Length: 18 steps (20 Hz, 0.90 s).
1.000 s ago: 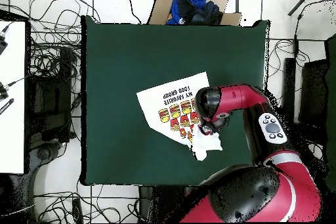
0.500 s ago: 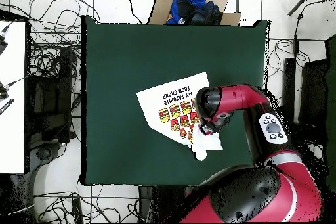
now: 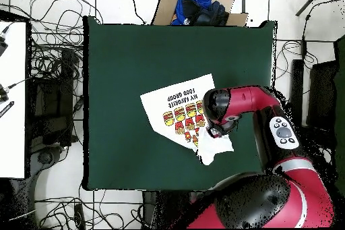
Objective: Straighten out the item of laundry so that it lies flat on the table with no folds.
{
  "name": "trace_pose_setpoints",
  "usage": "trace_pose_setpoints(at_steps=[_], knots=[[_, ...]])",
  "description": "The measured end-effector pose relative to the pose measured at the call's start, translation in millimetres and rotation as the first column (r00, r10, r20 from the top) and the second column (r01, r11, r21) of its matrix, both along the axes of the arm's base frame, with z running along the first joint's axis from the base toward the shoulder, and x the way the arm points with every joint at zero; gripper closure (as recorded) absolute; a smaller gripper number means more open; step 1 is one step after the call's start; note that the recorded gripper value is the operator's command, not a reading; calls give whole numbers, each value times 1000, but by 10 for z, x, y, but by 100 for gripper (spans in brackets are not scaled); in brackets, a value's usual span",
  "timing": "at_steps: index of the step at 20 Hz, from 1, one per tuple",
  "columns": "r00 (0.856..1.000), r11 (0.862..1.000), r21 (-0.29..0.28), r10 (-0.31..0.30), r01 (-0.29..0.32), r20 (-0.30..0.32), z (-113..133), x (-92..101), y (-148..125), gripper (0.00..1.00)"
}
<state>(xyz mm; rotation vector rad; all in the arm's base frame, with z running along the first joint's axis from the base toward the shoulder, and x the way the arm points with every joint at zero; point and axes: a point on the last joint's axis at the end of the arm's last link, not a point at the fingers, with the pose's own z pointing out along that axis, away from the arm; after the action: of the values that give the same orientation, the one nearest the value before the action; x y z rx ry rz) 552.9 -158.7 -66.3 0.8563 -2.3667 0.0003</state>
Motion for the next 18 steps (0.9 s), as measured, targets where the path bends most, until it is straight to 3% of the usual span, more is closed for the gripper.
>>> trace_pose_setpoints(at_steps=[6,14,18], knots=[[1000,1000,-22,16,-16,5,12,1,-71,100],[998,994,-94,55,-54,10,3,-4,-331,100],[997,989,-135,71,-67,31,14,83,-499,100]])
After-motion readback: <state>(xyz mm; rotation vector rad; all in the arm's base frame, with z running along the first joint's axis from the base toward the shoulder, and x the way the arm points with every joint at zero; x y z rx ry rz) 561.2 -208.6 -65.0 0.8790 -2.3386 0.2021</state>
